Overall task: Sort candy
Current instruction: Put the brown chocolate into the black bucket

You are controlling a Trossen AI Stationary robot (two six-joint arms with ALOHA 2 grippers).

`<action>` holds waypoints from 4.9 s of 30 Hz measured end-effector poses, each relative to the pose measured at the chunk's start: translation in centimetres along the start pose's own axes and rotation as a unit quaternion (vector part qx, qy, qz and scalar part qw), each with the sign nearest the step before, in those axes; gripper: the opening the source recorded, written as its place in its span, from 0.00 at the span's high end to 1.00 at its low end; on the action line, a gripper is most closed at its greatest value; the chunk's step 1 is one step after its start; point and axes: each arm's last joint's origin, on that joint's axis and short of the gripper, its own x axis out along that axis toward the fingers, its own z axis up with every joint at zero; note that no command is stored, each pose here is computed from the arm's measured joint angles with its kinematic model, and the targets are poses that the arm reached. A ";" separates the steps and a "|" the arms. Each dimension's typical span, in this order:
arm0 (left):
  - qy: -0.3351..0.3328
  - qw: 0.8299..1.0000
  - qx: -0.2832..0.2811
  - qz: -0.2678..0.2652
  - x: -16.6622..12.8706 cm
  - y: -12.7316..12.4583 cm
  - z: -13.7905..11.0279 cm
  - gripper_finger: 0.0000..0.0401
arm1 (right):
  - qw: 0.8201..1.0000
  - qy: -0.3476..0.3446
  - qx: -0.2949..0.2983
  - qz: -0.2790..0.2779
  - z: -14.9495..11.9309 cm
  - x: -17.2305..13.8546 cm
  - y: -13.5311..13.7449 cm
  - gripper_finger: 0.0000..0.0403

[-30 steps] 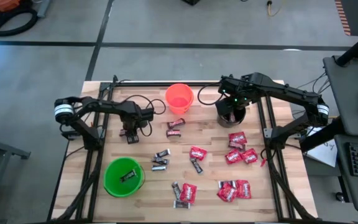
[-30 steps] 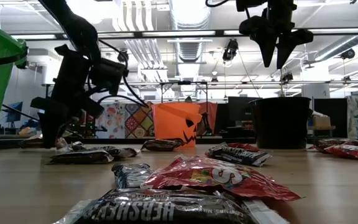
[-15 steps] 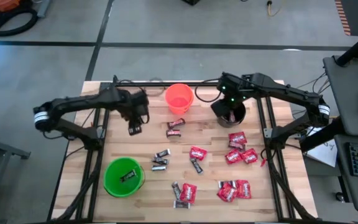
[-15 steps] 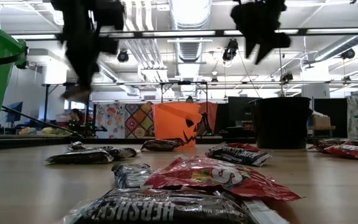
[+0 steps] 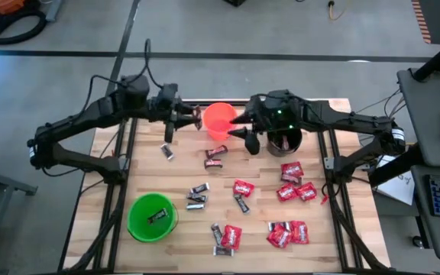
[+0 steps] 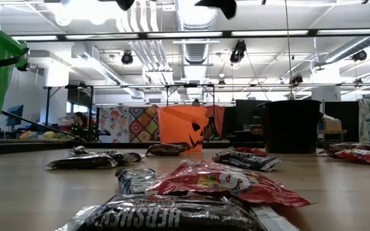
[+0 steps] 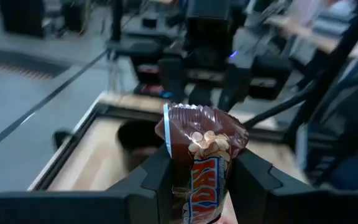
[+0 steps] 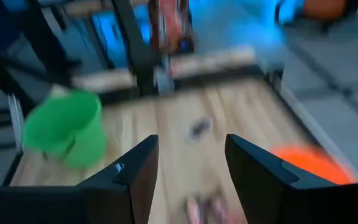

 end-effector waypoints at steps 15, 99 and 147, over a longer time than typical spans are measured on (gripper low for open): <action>-0.012 0.998 -0.025 -0.050 3.6 0.1 -0.4 0.75 | 0.997 -0.055 0.047 0.008 1.0 0.4 0.1 0.55; -0.087 0.994 -0.024 -0.061 6.6 1.4 0.2 0.76 | 0.997 -0.074 0.004 -0.001 1.2 1.1 0.0 0.36; 0.245 0.950 -0.145 0.132 -0.6 2.3 -5.2 0.45 | 0.772 0.460 0.279 -0.338 -8.8 -5.9 -4.8 0.74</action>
